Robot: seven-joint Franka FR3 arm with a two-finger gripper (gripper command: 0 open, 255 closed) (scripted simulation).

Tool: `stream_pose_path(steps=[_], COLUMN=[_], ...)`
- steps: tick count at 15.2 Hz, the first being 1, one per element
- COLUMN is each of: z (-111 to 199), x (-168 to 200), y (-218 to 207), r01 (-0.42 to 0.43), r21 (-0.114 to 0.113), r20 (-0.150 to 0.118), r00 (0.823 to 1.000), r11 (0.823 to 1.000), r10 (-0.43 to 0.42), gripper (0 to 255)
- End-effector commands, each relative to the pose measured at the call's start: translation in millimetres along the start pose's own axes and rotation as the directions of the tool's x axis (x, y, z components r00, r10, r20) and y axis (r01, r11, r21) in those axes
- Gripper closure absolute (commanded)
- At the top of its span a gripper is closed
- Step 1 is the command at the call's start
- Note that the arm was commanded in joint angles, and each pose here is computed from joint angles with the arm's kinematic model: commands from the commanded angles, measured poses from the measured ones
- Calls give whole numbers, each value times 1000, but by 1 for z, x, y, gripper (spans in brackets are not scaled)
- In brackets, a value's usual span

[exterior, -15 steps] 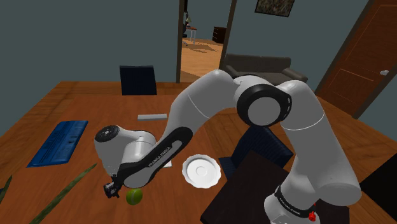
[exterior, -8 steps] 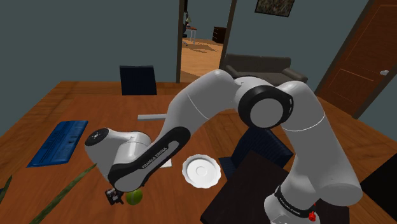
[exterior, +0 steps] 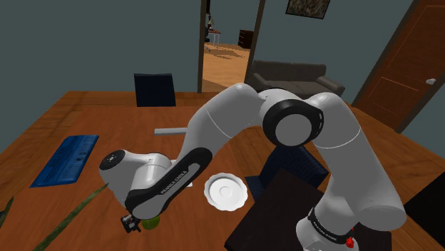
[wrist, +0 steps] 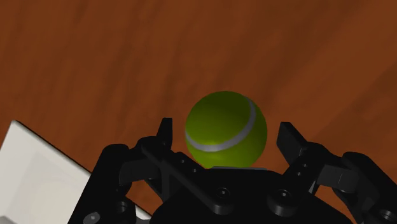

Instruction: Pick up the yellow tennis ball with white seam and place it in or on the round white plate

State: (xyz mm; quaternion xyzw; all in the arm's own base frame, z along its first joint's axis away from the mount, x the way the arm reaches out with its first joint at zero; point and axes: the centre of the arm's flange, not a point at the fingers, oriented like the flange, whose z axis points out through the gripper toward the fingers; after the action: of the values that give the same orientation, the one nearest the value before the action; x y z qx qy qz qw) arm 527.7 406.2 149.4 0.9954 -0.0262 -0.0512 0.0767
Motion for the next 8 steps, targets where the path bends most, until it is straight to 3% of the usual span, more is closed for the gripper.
stream_pose_path(steps=[1, 3, 4, 8], z=[0, 0, 0, 0], x=[0, 0, 0, 0], y=[0, 0, 0, 0], r01=[0, 0, 0, 0], r21=[0, 0, 0, 0], r20=[0, 0, 0, 0], r00=[1000, 1000, 1000, 1000], r11=[1000, 1000, 1000, 1000], r10=[0, 0, 0, 0], gripper=[0, 0, 255, 255])
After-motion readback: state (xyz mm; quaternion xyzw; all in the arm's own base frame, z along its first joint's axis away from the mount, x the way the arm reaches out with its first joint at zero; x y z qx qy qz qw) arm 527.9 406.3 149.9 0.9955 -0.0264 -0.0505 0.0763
